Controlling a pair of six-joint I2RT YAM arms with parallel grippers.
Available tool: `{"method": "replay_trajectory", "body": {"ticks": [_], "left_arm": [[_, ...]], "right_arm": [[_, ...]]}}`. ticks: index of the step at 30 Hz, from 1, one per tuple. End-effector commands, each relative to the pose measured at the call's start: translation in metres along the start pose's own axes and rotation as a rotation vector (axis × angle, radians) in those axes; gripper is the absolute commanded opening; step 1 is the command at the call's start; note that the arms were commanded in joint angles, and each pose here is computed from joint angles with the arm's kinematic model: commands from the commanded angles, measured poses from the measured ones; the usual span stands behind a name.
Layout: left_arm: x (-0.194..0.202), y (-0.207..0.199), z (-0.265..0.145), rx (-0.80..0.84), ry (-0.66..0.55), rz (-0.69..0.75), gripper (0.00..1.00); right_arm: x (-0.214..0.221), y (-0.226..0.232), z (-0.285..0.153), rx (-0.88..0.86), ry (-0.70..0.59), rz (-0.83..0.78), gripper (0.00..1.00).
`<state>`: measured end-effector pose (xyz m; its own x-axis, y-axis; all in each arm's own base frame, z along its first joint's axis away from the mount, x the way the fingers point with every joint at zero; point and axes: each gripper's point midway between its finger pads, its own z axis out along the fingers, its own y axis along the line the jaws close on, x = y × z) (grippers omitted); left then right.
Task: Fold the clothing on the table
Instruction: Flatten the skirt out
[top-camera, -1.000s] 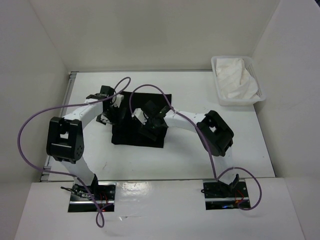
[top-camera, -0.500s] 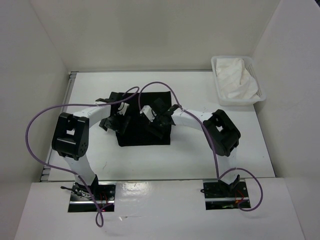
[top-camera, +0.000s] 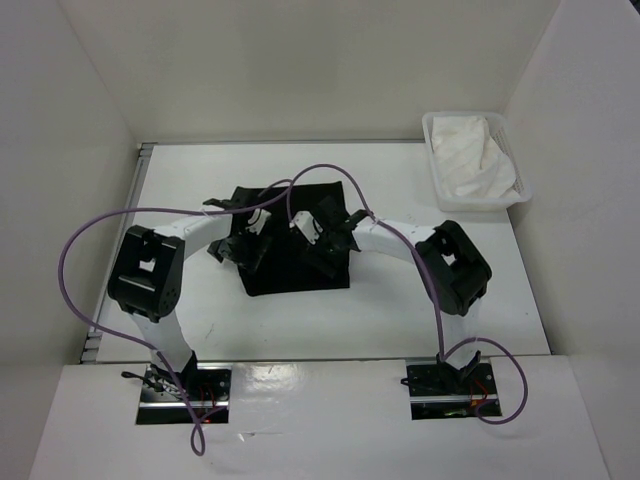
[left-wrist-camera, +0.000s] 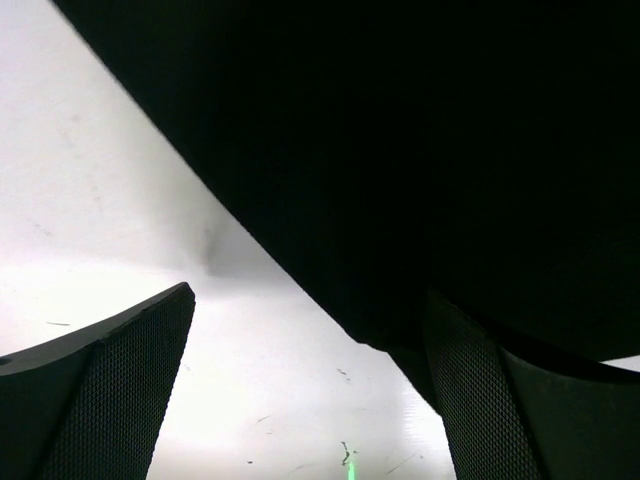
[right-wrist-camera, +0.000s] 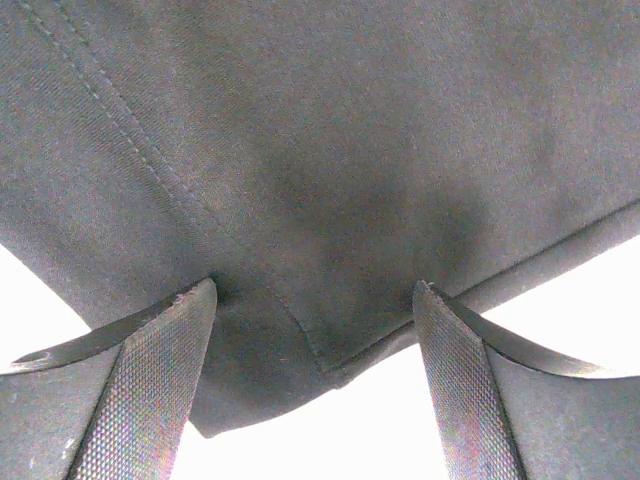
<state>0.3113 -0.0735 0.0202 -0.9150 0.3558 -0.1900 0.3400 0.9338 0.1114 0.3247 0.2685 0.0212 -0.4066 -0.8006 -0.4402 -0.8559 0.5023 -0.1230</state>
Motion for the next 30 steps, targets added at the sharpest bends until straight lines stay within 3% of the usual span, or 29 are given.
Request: {"method": "replay_trajectory", "body": {"ticks": [1,12,20,24,30], "left_arm": [[0.021,-0.016,-0.001,0.026,0.065,0.09,0.99],[0.031,-0.044,-0.012,0.069,0.075,0.19,0.99],[0.03,-0.039,-0.014,0.04,0.067,0.182,0.99],[0.014,-0.036,-0.032,0.046,-0.01,0.165,0.99],[-0.023,-0.019,-0.08,0.07,-0.195,0.095,0.99]], "right_arm": [[0.031,-0.005,-0.013,0.024,0.095,-0.023,0.84],[0.051,0.02,-0.026,-0.09,0.156,-0.053,0.84],[0.067,0.055,-0.037,-0.156,0.216,-0.129,0.84],[0.062,0.057,-0.048,-0.154,0.204,-0.129,0.85],[0.017,0.049,-0.09,-0.126,0.061,-0.134,0.86]]}}
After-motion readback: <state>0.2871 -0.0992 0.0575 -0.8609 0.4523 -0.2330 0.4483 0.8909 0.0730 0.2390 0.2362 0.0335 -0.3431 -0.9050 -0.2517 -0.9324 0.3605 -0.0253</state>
